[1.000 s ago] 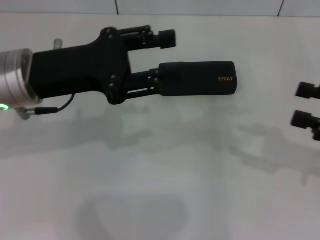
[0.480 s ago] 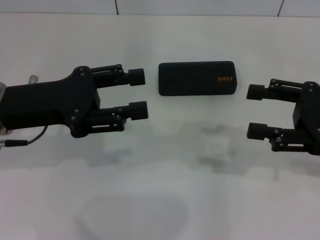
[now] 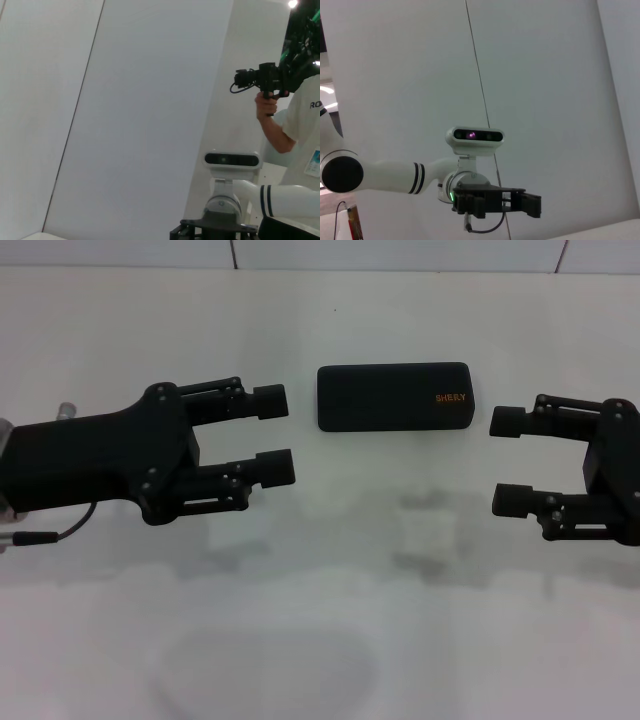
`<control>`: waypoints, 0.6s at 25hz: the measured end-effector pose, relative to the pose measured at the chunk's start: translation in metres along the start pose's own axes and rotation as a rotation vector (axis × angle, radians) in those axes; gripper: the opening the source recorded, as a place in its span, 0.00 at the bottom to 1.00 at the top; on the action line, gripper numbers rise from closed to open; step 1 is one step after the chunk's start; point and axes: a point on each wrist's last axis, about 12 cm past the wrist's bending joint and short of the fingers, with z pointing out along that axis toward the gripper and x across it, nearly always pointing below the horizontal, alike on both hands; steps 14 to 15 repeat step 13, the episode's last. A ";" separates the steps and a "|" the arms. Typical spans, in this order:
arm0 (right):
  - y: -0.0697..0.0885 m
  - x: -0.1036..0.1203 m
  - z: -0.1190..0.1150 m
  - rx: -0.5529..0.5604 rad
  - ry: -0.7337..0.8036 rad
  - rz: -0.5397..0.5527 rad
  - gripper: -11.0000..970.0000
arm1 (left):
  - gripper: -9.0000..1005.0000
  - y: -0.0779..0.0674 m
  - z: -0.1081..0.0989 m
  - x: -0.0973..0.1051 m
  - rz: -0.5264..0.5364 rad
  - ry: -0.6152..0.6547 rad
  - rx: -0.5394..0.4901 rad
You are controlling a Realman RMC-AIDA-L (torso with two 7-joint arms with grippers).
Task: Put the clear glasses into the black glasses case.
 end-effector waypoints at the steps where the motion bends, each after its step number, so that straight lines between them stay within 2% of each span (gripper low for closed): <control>1: 0.000 0.000 0.000 0.000 0.002 0.002 0.78 | 0.70 0.000 0.001 0.000 -0.001 0.001 0.002; 15: 0.000 0.001 0.000 -0.007 0.004 0.008 0.78 | 0.70 -0.001 0.005 0.008 -0.025 0.031 0.013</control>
